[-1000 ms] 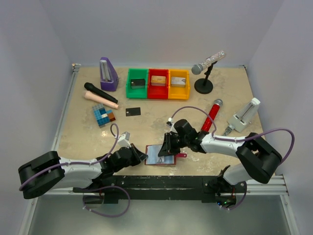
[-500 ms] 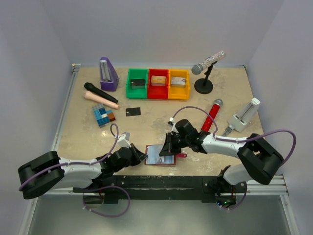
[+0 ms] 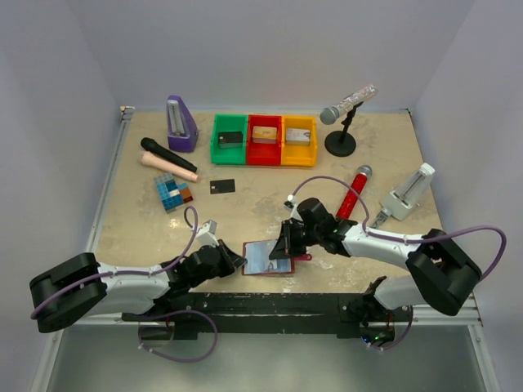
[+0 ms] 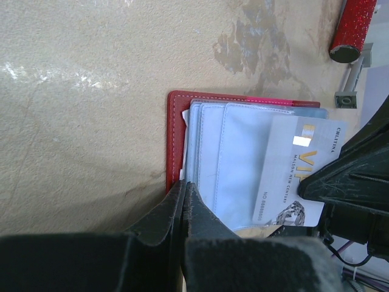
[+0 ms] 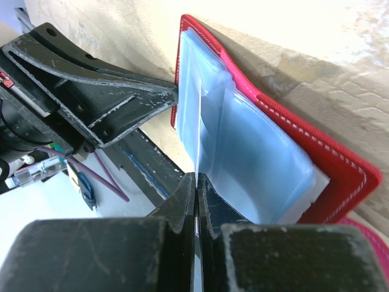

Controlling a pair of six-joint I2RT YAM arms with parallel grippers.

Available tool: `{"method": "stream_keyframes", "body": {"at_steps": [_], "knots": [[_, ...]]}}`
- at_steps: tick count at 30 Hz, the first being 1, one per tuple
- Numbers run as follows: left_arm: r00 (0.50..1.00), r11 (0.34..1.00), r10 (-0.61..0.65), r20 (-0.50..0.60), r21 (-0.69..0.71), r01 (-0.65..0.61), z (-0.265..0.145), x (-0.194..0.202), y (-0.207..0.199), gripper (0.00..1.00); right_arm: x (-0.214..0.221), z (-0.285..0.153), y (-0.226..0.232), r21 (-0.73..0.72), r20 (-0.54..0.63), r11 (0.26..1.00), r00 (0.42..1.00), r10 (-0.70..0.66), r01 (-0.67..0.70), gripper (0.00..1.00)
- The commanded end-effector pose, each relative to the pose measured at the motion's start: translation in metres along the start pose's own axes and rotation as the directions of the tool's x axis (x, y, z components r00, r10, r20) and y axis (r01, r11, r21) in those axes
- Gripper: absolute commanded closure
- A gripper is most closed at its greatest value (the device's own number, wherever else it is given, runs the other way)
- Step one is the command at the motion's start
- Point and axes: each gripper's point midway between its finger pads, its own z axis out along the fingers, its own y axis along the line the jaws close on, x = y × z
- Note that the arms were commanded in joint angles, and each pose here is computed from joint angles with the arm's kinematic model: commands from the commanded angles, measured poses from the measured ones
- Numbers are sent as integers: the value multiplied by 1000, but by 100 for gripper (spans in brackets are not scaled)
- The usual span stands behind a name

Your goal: Take the credit cards out of the card holder

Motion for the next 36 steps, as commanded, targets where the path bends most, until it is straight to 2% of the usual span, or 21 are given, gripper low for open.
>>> {"method": "stream_keyframes", "body": {"at_steps": [1, 7, 11, 12, 13, 18, 20, 22, 25, 29, 32, 34, 36], "knots": [[997, 982, 62, -41, -179, -69, -9, 14, 62, 100, -4, -10, -10, 43, 24, 999, 1000, -20, 19, 100], [996, 988, 89, -14, -128, -90, -11, 6, 48, 100, -12, -30, -20, 108, 53, 994, 998, -41, 35, 100], [989, 989, 148, 13, -20, -148, -14, -5, 14, 100, -23, -51, -14, 157, 95, 983, 989, -115, 99, 100], [987, 987, 160, 25, 2, -160, -15, -10, 4, 96, -25, -56, -11, 167, 99, 979, 986, -136, 118, 100], [984, 984, 173, 36, 24, -174, -17, -14, -5, 90, -27, -61, -8, 169, 103, 976, 982, -156, 137, 100], [972, 963, 210, 102, 149, -224, -33, -36, -57, 38, -28, -82, 18, 105, 110, 953, 949, -296, 285, 100], [966, 948, 223, 131, 199, -246, -43, -45, -77, 27, -23, -91, 32, 38, 99, 922, 916, -388, 386, 100], [959, 930, 238, 153, 250, -270, -55, -52, -93, 22, -12, -101, 52, -65, 84, 881, 882, -464, 469, 100], [944, 866, 263, 200, 383, -322, -78, -58, -124, 21, 10, -117, 74, -208, 30, 809, 831, -556, 549, 100], [913, 697, 332, 237, 590, -407, -117, -50, -165, 25, 41, -134, 86, -315, -69, 739, 762, -644, 596, 100], [880, 583, 413, 235, 674, -454, -141, -40, -186, 29, 61, -145, 98, -377, -121, 692, 708, -695, 615, 100], [860, 550, 460, 220, 690, -471, -149, -36, -192, 34, 67, -147, 102, -371, -150, 673, 674, -724, 640, 100], [844, 526, 489, 219, 698, -485, -154, -35, -198, 42, 70, -148, 103, -373, -172, 661, 652, -739, 651, 100]]}}
